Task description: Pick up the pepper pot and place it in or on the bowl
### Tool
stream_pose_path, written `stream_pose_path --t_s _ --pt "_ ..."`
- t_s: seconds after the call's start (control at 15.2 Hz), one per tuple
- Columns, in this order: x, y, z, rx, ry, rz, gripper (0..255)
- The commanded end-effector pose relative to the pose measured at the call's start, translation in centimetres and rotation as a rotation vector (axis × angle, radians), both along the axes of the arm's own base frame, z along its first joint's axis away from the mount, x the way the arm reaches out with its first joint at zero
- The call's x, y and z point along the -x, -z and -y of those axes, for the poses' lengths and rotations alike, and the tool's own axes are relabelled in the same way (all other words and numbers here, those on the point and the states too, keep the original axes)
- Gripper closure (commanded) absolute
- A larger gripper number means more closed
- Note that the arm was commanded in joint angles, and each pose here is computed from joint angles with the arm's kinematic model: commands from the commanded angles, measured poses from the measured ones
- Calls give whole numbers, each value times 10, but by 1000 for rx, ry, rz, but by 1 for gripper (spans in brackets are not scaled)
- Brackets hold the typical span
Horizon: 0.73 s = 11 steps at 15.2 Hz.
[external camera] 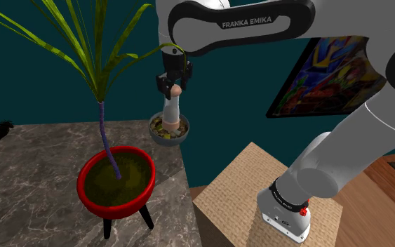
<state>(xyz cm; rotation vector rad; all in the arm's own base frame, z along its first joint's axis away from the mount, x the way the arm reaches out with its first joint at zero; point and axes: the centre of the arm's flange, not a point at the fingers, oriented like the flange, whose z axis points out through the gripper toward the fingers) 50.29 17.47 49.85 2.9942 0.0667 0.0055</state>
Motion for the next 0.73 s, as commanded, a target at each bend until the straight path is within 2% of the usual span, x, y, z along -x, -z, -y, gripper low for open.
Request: stream_pose_path --t_s 0.0,0.07,0.13,0.46,0.66 --pt "0 3 0 1 0 -7 255" --pt "0 3 0 1 0 -7 255" --pt "0 3 0 1 0 -7 0" --pt "0 3 0 1 0 -7 0" --pt "0 -36 -6 1 0 -7 0"
